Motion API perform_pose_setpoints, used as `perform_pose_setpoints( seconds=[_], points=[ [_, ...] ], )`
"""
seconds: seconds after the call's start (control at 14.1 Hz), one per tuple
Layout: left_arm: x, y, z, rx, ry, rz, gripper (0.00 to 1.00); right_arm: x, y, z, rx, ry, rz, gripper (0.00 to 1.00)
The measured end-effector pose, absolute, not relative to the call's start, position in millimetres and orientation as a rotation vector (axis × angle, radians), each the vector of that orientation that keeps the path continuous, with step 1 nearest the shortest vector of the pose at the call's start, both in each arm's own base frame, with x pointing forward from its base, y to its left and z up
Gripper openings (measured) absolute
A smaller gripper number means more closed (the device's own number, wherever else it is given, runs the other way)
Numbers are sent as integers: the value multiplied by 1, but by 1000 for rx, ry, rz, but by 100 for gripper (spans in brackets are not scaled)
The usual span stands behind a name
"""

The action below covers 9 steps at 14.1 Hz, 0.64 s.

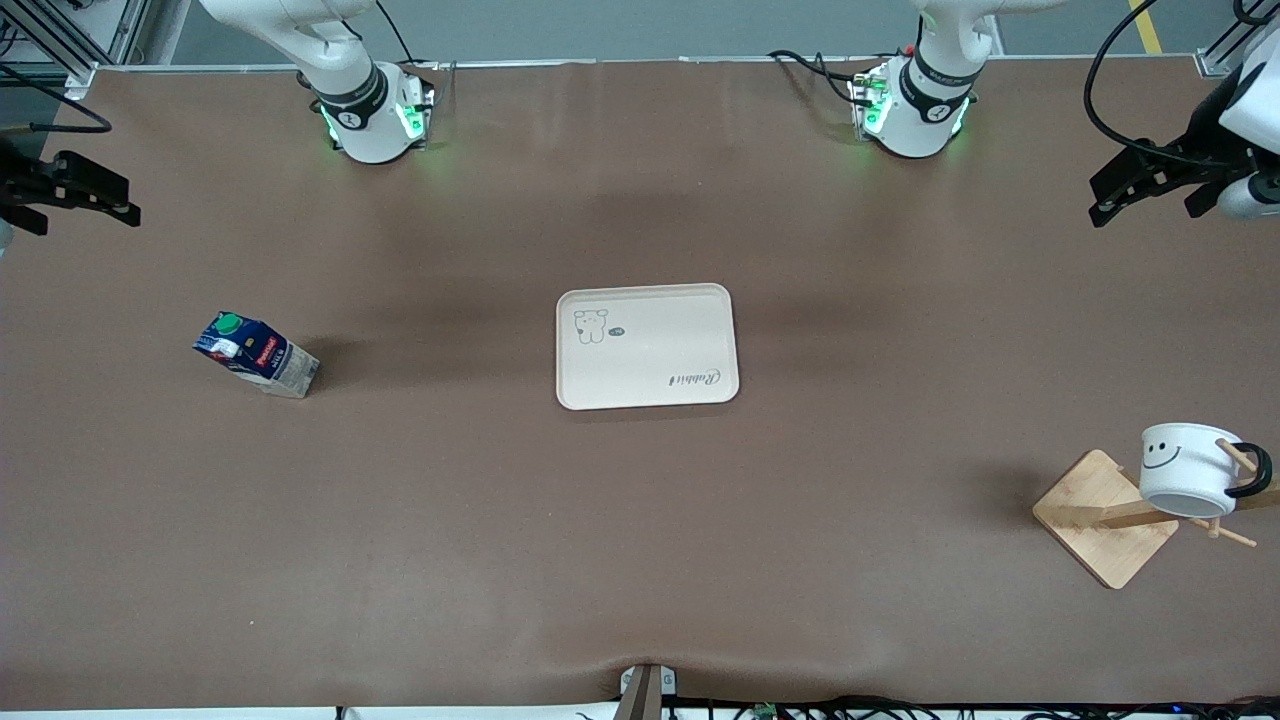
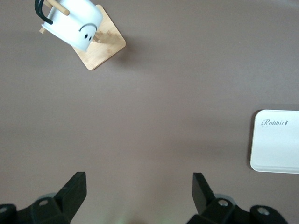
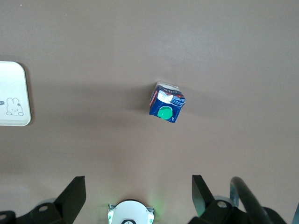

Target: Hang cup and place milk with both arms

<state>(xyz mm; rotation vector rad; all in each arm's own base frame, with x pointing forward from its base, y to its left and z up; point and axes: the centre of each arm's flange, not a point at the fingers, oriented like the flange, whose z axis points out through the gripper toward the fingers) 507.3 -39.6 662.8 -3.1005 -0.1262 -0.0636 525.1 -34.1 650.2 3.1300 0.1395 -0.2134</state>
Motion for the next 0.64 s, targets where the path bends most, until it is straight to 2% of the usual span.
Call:
perform_pose_setpoints(
  seconds=[0.64],
  points=[
    [515,-32,669,-3103,-106,-103,100,525,-40,650,3130,129,-214,100]
  ],
)
